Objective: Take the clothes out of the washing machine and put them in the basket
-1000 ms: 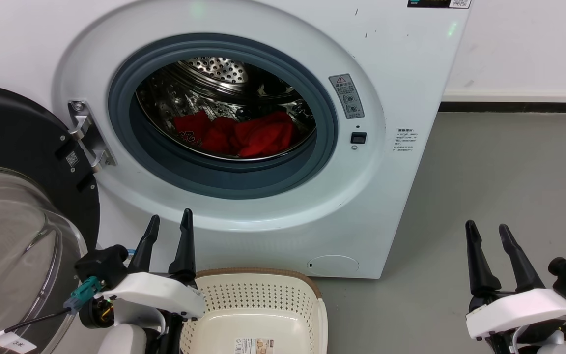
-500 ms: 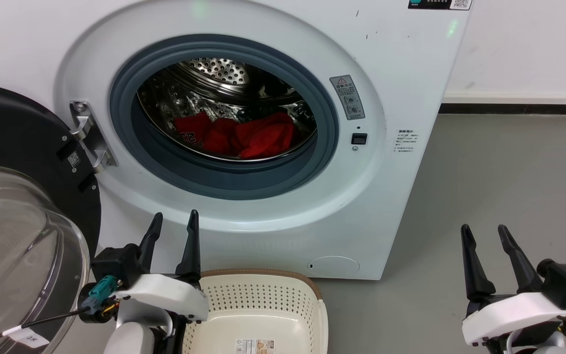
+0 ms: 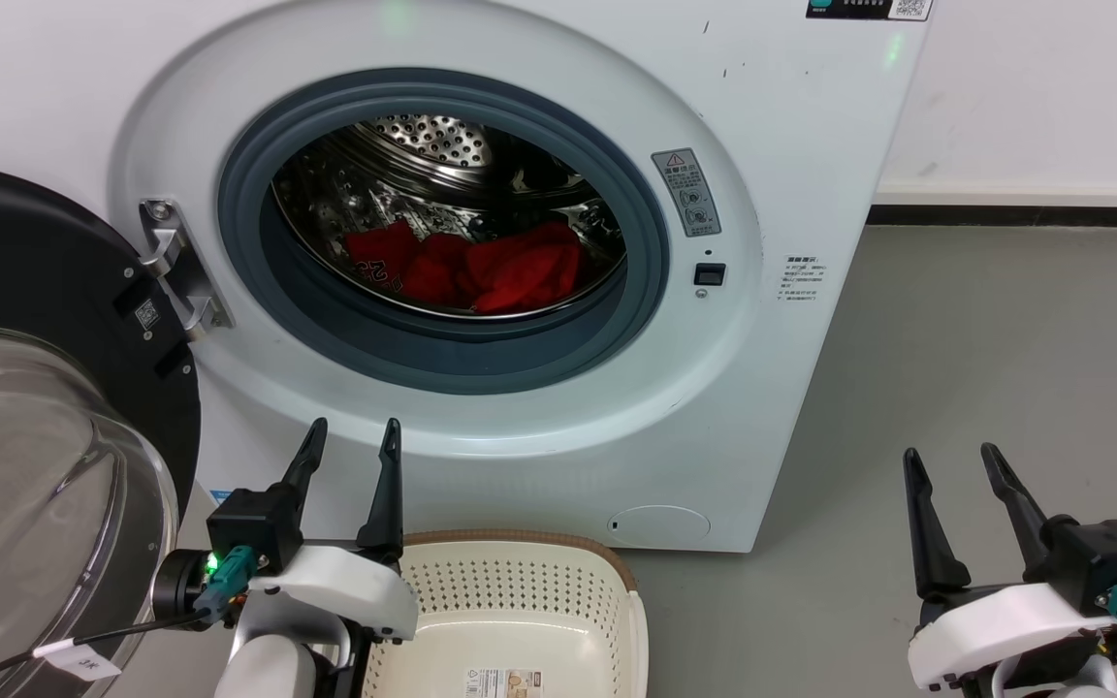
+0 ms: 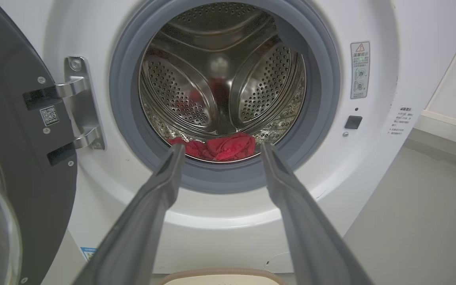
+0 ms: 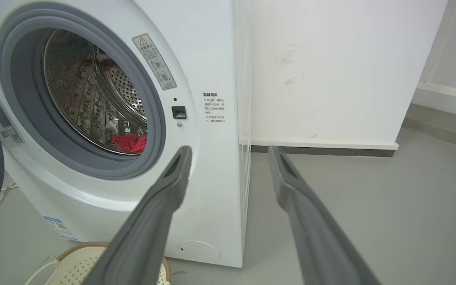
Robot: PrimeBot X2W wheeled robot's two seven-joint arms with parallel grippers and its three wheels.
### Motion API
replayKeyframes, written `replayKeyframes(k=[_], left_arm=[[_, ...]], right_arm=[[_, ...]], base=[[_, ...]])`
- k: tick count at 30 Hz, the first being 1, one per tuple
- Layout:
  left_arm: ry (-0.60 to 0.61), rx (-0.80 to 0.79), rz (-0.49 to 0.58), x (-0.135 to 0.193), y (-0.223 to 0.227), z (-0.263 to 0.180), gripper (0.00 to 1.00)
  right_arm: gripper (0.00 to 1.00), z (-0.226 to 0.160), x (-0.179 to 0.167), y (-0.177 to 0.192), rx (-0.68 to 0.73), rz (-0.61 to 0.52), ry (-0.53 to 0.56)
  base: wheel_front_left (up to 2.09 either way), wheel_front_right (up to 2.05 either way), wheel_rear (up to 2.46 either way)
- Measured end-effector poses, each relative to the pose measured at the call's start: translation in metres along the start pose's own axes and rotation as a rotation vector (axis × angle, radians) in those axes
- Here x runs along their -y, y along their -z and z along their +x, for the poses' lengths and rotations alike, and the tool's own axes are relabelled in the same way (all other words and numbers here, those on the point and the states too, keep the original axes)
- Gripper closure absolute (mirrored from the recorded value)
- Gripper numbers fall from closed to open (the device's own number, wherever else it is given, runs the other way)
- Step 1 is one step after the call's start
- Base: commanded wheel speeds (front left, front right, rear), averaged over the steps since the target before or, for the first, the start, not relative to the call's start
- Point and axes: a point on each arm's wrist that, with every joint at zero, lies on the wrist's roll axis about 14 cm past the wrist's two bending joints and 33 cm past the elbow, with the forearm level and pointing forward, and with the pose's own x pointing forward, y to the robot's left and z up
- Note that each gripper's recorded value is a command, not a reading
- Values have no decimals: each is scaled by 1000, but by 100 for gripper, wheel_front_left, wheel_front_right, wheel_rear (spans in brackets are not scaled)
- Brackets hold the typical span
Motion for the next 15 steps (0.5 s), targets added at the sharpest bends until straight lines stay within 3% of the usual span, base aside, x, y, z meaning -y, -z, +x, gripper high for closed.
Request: replayKeyframes(k=[15], left_arm=[[3,15,84,-1,-1,2,0]], right_arm=[[0,0,-5,2,0,-85,-22]], base=[[0,0,0]])
